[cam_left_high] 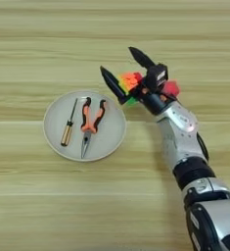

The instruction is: Move the objects on the table

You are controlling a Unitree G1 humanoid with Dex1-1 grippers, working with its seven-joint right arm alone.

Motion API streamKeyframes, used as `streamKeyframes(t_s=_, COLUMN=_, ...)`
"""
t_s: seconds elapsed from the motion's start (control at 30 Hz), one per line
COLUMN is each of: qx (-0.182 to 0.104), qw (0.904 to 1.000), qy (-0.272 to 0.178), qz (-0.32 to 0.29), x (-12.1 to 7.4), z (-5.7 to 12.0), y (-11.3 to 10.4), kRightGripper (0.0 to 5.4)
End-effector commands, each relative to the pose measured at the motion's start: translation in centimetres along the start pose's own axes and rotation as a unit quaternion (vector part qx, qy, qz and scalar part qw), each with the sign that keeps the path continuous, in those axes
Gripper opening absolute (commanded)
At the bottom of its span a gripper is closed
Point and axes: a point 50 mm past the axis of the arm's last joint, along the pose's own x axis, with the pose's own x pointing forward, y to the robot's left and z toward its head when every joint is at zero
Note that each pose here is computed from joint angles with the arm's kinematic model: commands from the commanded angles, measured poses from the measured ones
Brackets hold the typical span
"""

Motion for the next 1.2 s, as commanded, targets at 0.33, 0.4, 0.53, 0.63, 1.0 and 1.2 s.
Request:
streamKeyframes(t_s=0.33, qx=0.042, qw=0.9873, qy=0.084, qz=0.128, x=1.4, z=-0.3, y=2.7, kRightGripper=5.39)
streamKeyframes(t_s=0.4, qx=0.045, qw=0.9850, qy=0.111, qz=0.124, x=1.4, z=-0.8, y=2.9, kRightGripper=5.39)
streamKeyframes(t_s=0.53, qx=0.071, qw=0.9826, qy=0.134, qz=0.108, x=1.8, z=-0.8, y=3.1, kRightGripper=5.39)
streamKeyframes(t_s=0.63, qx=0.094, qw=0.9783, qy=0.153, qz=0.103, x=2.3, z=0.0, y=3.7, kRightGripper=5.39)
streamKeyframes(t_s=1.0, qx=0.066, qw=0.9599, qy=0.268, qz=0.047, x=3.5, z=1.8, y=4.7, kRightGripper=5.39)
streamKeyframes(t_s=1.2, qx=0.050, qw=0.9506, qy=0.302, qz=0.053, x=3.3, z=1.8, y=5.5, kRightGripper=5.39)
